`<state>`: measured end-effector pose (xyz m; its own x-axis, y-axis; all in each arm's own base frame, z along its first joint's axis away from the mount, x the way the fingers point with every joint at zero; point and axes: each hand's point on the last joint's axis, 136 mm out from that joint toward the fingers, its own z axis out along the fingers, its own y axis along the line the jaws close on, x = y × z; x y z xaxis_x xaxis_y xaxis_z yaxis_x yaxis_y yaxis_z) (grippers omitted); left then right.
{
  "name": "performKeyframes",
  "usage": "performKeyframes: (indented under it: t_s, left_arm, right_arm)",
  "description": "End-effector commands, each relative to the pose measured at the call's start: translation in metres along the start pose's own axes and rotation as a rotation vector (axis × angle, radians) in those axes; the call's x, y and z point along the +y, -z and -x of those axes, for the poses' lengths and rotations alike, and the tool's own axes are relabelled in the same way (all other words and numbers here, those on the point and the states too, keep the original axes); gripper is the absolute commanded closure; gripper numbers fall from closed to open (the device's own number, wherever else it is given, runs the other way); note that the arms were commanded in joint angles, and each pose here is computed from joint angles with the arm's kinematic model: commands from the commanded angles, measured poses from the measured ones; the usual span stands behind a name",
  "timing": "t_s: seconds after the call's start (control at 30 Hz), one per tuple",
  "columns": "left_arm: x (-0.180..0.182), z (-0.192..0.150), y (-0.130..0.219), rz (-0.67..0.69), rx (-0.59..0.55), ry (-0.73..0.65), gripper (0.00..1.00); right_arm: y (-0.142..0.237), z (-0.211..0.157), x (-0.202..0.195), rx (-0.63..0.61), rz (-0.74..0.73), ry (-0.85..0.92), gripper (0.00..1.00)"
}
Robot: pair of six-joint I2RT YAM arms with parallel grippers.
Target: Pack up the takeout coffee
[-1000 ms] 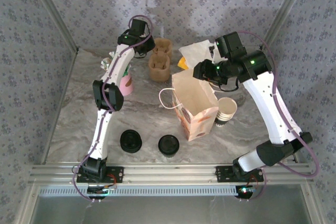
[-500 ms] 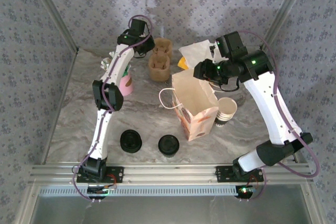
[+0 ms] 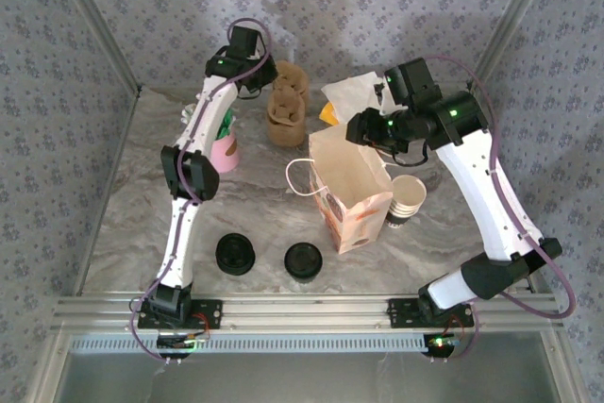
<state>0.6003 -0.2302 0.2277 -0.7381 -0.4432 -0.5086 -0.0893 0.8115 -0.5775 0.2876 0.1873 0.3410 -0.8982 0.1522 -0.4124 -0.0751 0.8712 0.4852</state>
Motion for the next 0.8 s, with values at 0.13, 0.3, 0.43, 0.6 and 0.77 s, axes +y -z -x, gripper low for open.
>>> performKeyframes:
  t_s: [0.13,0.3,0.43,0.6,0.77]
  left_arm:
    - [-0.039,0.027,0.061,-0.096,-0.076,-0.014,1.00]
    - [-0.045,0.020,0.066,-0.123,-0.038,0.021,1.00]
    - [-0.048,0.012,0.063,-0.148,0.004,0.052,1.00]
    - [-0.044,0.001,0.053,-0.147,0.051,0.074,1.00]
    - [-0.040,-0.009,0.046,-0.144,0.094,0.088,1.00]
  right_arm:
    - [0.000,-0.005,-0.002,0.006,-0.016,0.000,0.51]
    - [-0.001,-0.006,-0.002,0.004,-0.013,0.002,0.51]
    - [-0.002,-0.008,-0.001,0.005,-0.009,0.004,0.51]
    - [-0.002,-0.009,-0.001,0.004,-0.005,0.000,0.51]
    - [-0.001,-0.009,-0.001,0.003,-0.003,-0.001,0.51]
